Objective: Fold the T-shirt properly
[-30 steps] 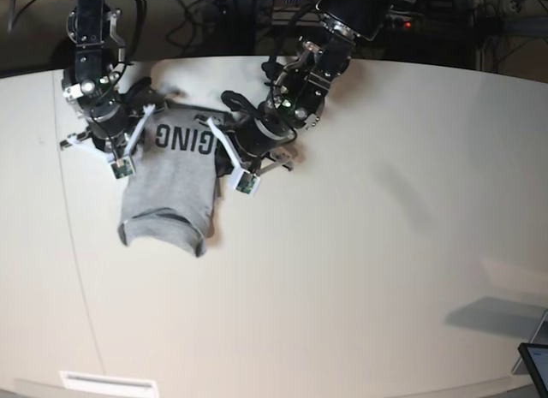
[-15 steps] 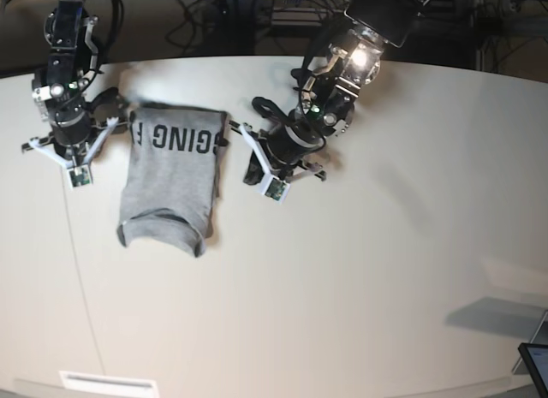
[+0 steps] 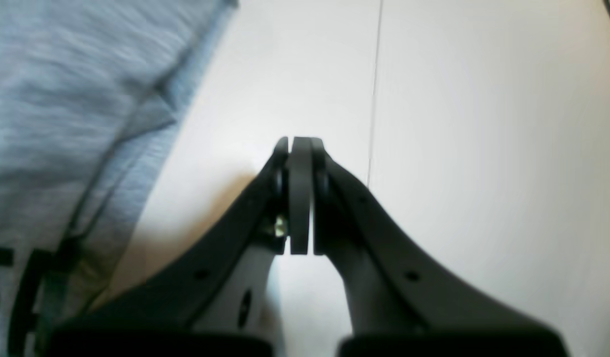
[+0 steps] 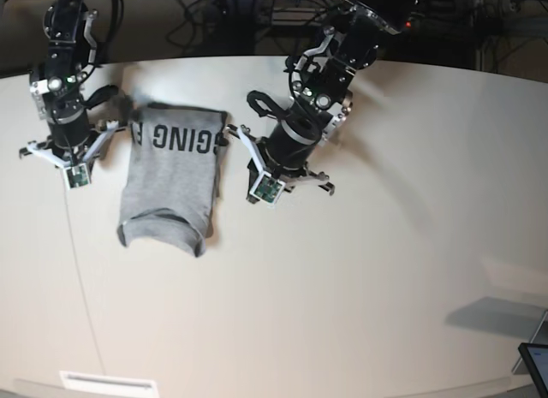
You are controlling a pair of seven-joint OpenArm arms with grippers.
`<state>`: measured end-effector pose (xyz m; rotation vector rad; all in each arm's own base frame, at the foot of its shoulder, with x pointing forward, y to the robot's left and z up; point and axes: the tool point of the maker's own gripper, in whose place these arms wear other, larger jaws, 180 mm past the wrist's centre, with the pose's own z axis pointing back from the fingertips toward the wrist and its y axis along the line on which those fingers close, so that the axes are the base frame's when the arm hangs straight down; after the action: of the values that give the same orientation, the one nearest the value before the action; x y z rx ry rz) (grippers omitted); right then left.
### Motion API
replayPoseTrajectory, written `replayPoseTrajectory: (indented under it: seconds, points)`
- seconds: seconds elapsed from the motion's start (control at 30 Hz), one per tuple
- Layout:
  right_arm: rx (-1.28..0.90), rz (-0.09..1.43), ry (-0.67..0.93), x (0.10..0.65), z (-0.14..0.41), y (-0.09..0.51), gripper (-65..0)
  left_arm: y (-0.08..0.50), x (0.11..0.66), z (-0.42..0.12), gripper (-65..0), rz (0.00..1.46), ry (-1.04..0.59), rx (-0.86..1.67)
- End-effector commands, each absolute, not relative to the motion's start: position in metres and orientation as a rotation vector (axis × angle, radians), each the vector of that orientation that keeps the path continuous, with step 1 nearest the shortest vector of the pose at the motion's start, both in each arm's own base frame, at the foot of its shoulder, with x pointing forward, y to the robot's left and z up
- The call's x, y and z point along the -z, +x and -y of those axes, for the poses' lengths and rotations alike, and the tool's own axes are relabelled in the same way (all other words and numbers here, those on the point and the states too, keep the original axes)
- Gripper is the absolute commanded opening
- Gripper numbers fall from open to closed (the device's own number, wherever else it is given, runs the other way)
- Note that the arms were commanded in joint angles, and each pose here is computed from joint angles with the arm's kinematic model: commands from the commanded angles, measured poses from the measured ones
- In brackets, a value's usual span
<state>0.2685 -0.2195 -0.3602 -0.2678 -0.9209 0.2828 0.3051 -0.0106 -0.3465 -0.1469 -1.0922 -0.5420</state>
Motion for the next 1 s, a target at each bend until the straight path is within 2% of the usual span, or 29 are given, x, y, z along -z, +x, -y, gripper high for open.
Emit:
replayPoseTrajectory:
  seconds: [0.0,0.17,0.43,0.53,0.63,0.77,0.97]
  points:
    - [-0.29,0.973,-0.279,0.348,0.22,0.272,-65.0,0.31,0.327,0.013,-65.0,1.17,-0.14,0.544]
    - [-0.314,1.062,-0.251,0.343,0.211,0.263,-65.0,0.284,0.322,0.018,-65.0,1.316,-0.08,0.649]
    - [-0.354,1.139,-0.191,0.346,0.197,0.227,-65.0,0.227,0.312,0.039,-65.0,1.494,-0.149,0.758]
    - [-0.313,1.151,-0.203,0.346,0.205,0.206,-65.0,0.211,0.312,0.044,-65.0,1.516,-0.16,0.797]
    - [-0.21,1.162,-0.28,0.338,0.23,0.186,-65.0,0.192,0.318,0.047,-65.0,1.493,-0.167,0.821]
    - [-0.157,1.1,-0.366,0.331,0.254,0.15,-65.0,0.161,0.329,0.049,-65.0,1.46,-0.183,0.898]
    - [-0.142,0.925,-0.358,0.349,0.252,0.085,-65.0,0.138,0.323,0.04,-65.0,1.448,-0.211,0.904]
